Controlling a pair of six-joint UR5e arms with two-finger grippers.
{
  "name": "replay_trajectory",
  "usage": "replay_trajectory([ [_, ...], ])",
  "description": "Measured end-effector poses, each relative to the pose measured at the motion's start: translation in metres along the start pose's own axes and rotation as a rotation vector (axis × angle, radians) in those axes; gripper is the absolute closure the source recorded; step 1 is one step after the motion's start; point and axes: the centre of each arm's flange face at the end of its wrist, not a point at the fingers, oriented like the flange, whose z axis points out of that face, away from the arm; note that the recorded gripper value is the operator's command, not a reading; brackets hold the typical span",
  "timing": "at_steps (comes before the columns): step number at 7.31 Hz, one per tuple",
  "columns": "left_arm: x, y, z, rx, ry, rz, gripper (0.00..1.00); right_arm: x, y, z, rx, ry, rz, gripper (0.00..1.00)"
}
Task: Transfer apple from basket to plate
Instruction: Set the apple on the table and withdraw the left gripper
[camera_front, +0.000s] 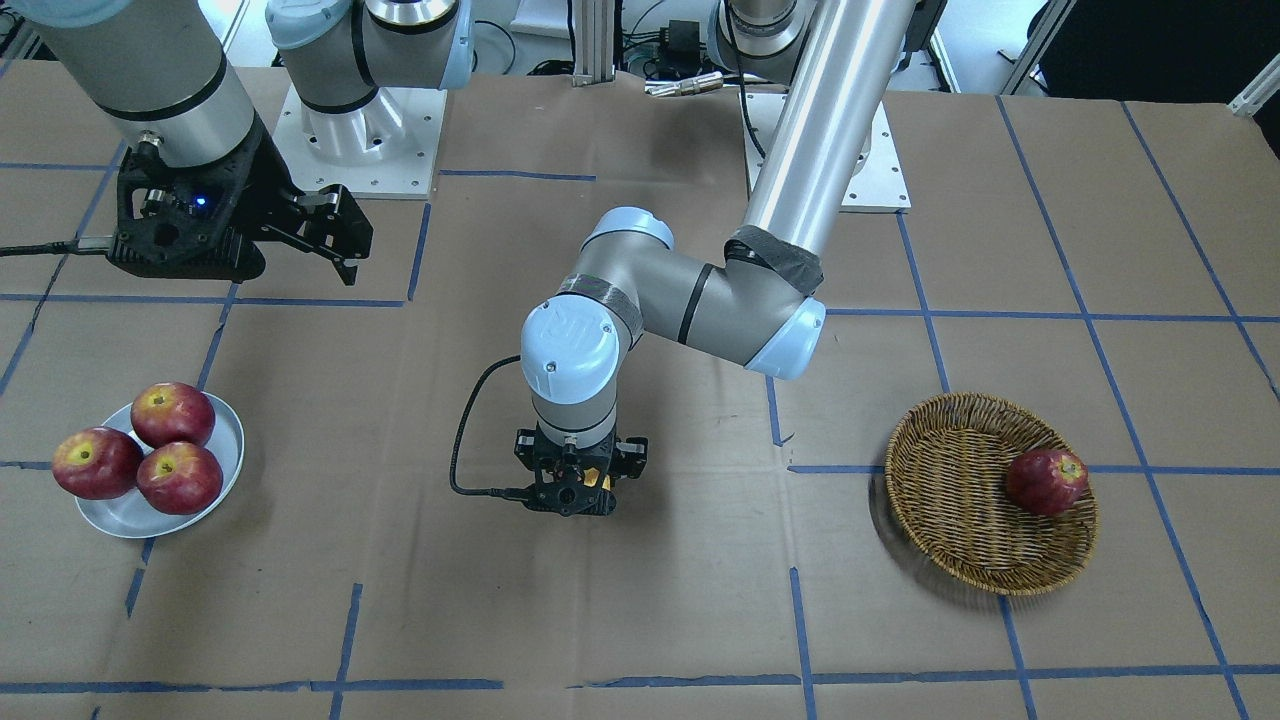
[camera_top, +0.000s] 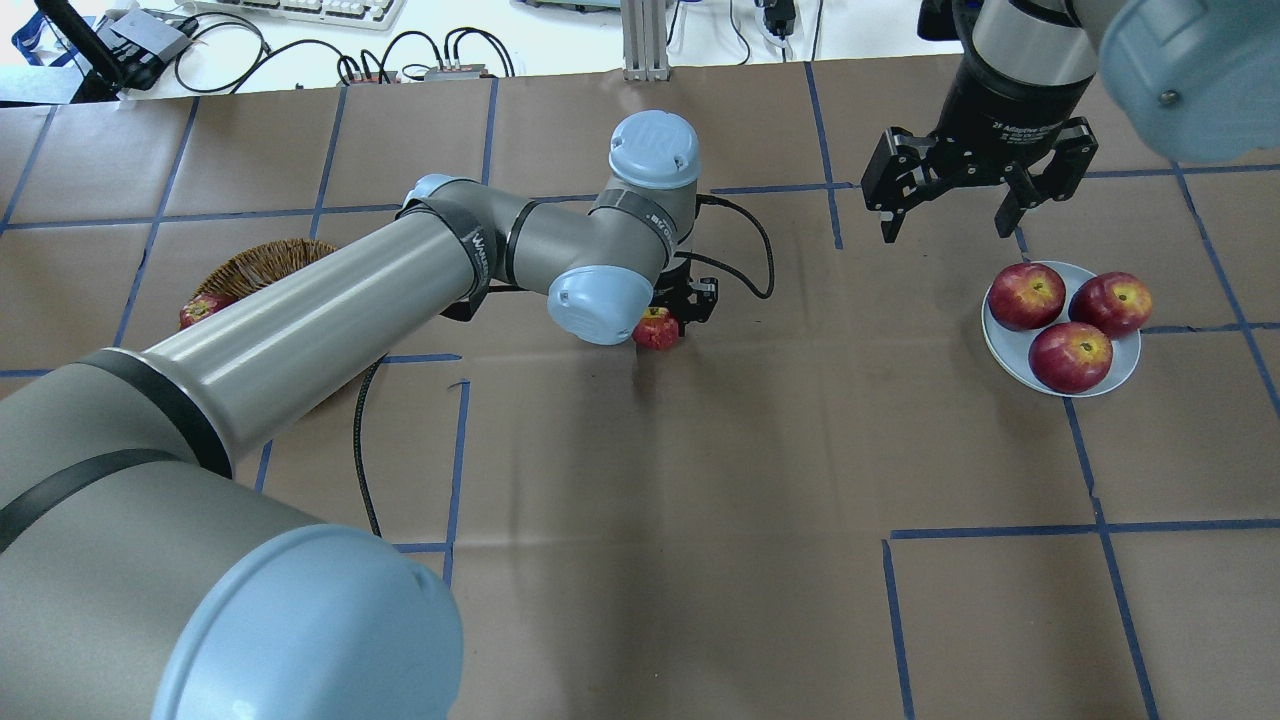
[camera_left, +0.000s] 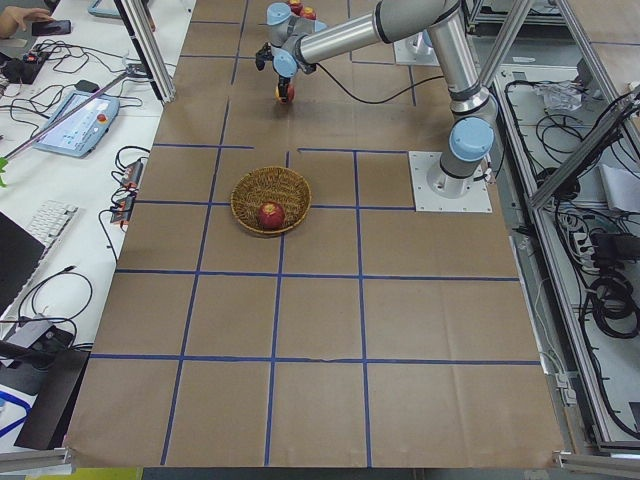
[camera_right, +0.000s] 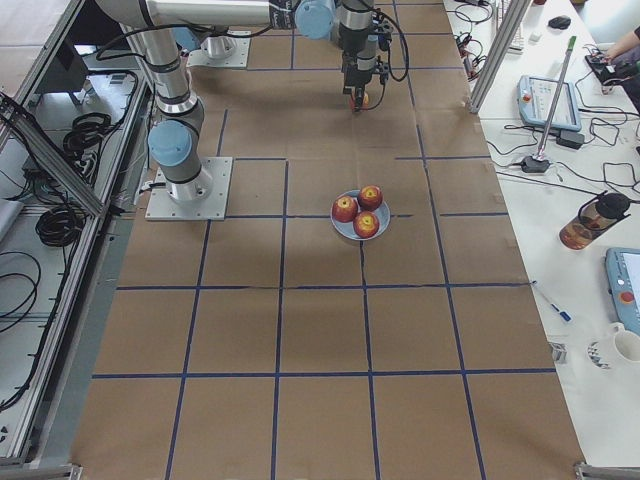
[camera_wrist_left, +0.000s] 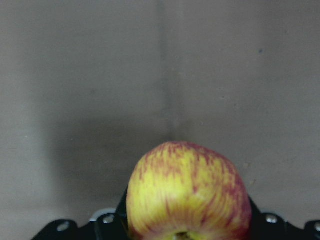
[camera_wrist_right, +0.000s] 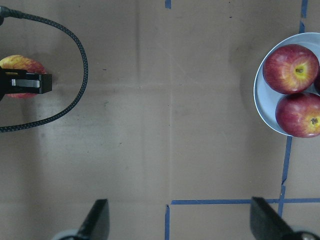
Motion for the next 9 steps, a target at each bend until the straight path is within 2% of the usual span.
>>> replay_trajectory([
  [1,0.000,0.000,0.001,0.000,-0.001,0.001,0.02,0.000,-0.001,-0.001,0.010,0.001,-0.002,0.00],
  [3,0.000,0.000,0.001,0.001,-0.001,0.003,0.01,0.000,-0.004,-0.003,0.036,0.001,-0.003,0.00],
  [5,-0.003,-0.002,-0.024,0.033,0.006,0.002,0.01,-0.001,-0.004,-0.003,0.038,-0.001,-0.002,0.00],
  [7,-0.034,0.004,-0.096,0.065,0.006,0.024,0.01,-0.001,-0.003,-0.004,0.033,0.001,0.002,0.00],
  [9,-0.115,0.029,-0.194,0.055,-0.003,0.061,0.01,-0.004,-0.006,-0.003,0.037,-0.001,0.007,0.00],
])
